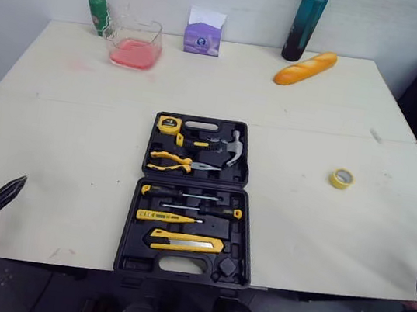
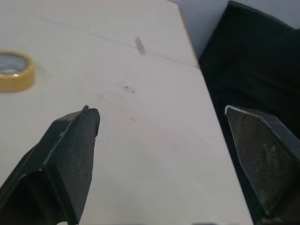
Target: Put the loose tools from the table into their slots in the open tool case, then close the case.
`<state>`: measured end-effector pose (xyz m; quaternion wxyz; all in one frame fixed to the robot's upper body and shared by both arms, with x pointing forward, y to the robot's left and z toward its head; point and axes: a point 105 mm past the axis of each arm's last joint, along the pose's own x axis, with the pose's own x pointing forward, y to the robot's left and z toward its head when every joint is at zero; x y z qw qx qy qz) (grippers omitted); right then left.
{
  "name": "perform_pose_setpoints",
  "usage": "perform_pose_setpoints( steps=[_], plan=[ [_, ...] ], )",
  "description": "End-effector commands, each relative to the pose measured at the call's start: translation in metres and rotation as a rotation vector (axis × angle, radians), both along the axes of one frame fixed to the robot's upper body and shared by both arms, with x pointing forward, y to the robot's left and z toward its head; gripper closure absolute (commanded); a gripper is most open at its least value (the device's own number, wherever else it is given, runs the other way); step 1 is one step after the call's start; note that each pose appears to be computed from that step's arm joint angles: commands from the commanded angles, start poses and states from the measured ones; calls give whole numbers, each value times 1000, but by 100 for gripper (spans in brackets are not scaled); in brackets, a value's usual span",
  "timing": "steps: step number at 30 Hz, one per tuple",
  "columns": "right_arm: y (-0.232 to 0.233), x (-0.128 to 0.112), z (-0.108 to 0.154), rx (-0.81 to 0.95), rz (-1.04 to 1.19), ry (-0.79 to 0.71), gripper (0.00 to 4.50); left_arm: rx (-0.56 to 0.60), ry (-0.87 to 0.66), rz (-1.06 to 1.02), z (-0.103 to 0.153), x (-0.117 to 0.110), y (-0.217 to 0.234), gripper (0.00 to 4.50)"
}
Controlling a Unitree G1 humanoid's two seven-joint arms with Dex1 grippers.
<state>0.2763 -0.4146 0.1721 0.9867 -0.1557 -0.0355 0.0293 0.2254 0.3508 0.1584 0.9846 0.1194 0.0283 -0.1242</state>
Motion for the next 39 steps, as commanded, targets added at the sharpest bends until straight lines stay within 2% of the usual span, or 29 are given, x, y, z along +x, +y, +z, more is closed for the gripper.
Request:
perform_pose_setpoints(
  steps=[1, 3, 6, 9, 12, 15, 18, 21, 24, 28, 39],
  plan=[
    [14, 10, 22, -2, 62, 47, 0, 34, -49, -157, 27, 7, -32, 13],
    [21, 16, 19, -6, 85, 171, 0, 31, -66, -229, 37, 11, -49, 13],
    [48, 22, 33, -15, 254, 236, 0, 49, -81, -398, 48, 12, -86, 13],
    [74, 21, 35, -89, 430, 438, 0, 28, -77, -569, 54, 6, -118, 13],
    [82, 24, 38, -139, 485, 533, 0, 23, -43, -638, 54, 4, -131, 13],
    [98, 29, 37, -211, 592, 695, 0, 87, -60, -691, 65, 18, -145, 13],
    [103, 31, 35, -229, 638, 807, 0, 73, -49, -781, 71, 17, -161, 13],
    [105, 39, 34, -282, 665, 856, 0, 54, -34, -902, 72, 10, -183, 13],
    [102, 62, 27, -368, 614, 892, 0, 51, -20, -1055, 74, 3, -215, 13],
    [103, 77, 26, -391, 606, 900, 0, 43, -14, -1090, 73, 3, -225, 13],
    [115, 101, 28, -457, 585, 911, 0, 38, -1, -1084, 66, -5, -233, 13]
  ],
)
